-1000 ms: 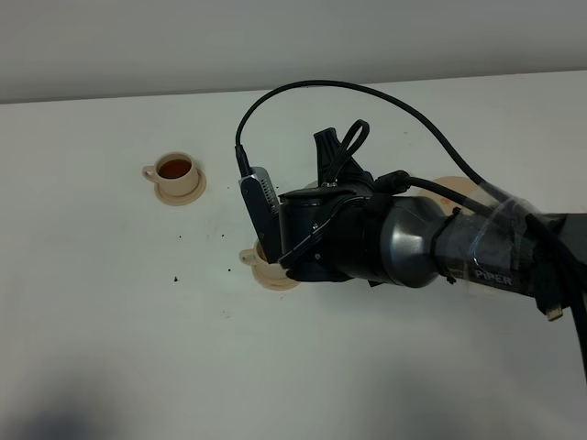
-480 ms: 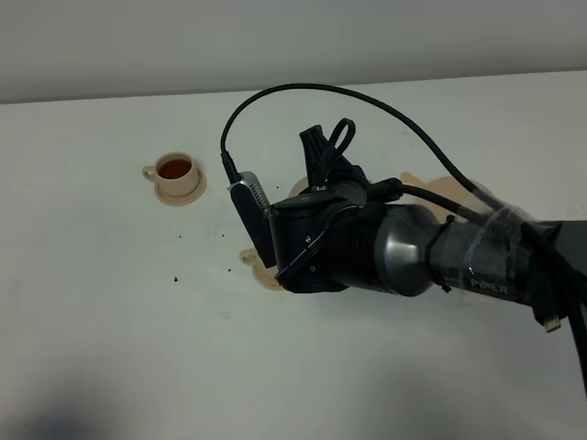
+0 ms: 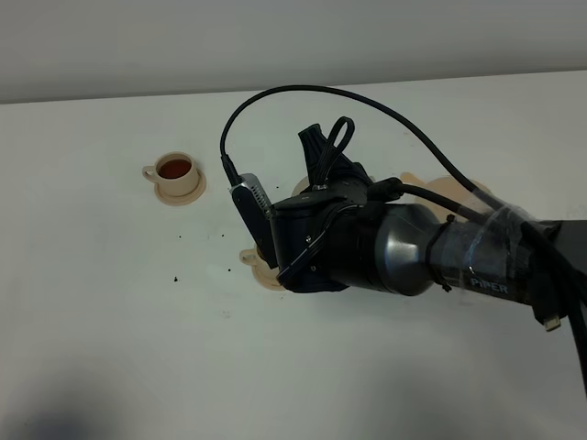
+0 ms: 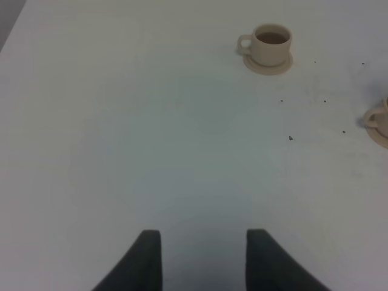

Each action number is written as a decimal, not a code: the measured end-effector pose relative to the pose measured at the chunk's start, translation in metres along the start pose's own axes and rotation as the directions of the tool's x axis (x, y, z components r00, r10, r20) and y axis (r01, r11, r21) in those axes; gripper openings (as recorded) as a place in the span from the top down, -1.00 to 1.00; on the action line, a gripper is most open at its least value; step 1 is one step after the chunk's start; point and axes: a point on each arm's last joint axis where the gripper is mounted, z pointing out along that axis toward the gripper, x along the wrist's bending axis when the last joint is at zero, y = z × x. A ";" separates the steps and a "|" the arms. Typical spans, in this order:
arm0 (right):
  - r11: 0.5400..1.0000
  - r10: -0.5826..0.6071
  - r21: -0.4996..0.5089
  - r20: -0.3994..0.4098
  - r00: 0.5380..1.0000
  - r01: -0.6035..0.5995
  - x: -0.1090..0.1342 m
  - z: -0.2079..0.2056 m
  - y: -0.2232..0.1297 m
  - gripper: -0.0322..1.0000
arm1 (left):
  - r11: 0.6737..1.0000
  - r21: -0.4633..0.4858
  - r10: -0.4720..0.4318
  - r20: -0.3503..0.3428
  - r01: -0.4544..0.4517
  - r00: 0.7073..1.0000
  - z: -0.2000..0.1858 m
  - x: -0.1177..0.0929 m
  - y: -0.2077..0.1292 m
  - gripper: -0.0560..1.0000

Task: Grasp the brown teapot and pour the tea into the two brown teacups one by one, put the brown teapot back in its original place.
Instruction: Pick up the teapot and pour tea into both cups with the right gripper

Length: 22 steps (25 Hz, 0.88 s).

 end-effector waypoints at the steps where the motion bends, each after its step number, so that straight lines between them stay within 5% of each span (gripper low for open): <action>1: 1.000 -0.007 0.000 0.001 1.000 0.007 0.000 0.000 0.000 0.70 | 1.000 0.000 0.000 0.000 0.000 1.000 0.000 0.000 0.000 0.18; 22: 0.995 -0.097 0.021 0.059 0.993 0.096 -0.004 -0.005 0.003 0.70 | 1.000 0.000 0.000 0.000 0.000 1.000 0.000 0.000 0.000 0.18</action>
